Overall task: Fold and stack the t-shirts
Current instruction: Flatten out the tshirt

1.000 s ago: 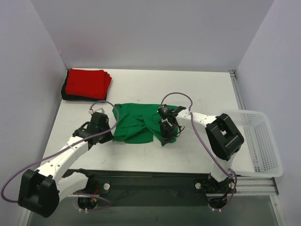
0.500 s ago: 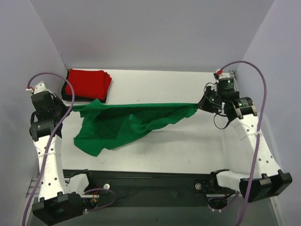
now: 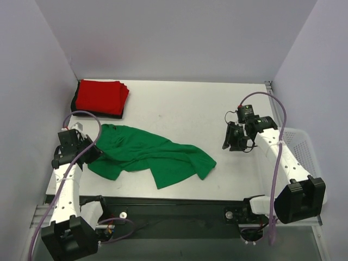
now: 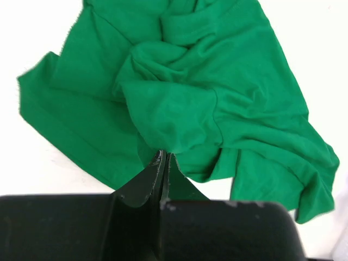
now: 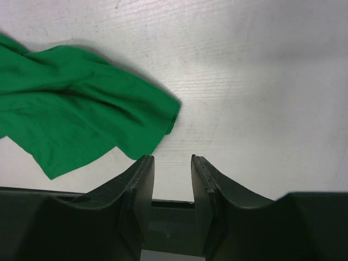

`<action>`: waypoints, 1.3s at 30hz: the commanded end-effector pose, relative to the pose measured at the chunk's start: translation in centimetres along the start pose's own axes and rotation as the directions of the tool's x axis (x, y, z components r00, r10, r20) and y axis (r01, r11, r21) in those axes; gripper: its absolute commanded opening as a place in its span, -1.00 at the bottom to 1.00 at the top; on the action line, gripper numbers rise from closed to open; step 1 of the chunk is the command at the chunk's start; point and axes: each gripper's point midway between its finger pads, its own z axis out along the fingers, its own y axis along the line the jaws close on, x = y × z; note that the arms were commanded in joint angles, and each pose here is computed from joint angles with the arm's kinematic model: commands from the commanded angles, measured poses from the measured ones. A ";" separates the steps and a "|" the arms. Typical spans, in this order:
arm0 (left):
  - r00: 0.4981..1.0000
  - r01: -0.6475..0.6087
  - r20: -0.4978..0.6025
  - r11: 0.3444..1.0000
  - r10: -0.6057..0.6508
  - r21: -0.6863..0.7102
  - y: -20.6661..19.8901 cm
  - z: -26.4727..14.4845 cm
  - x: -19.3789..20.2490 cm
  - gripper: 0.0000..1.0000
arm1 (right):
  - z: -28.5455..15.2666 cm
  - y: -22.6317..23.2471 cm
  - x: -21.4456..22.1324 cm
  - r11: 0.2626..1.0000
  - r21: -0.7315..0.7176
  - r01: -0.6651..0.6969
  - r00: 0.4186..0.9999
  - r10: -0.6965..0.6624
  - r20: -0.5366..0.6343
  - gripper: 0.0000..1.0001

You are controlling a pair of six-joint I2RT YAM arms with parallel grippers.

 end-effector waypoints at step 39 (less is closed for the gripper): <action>1.000 -0.013 0.008 0.994 0.013 0.110 -1.7 1.0 -0.8 -1.00 | 10.0 4.5 13.9 0.986 0.015 0.169 0.941 -0.156 -0.301 -0.32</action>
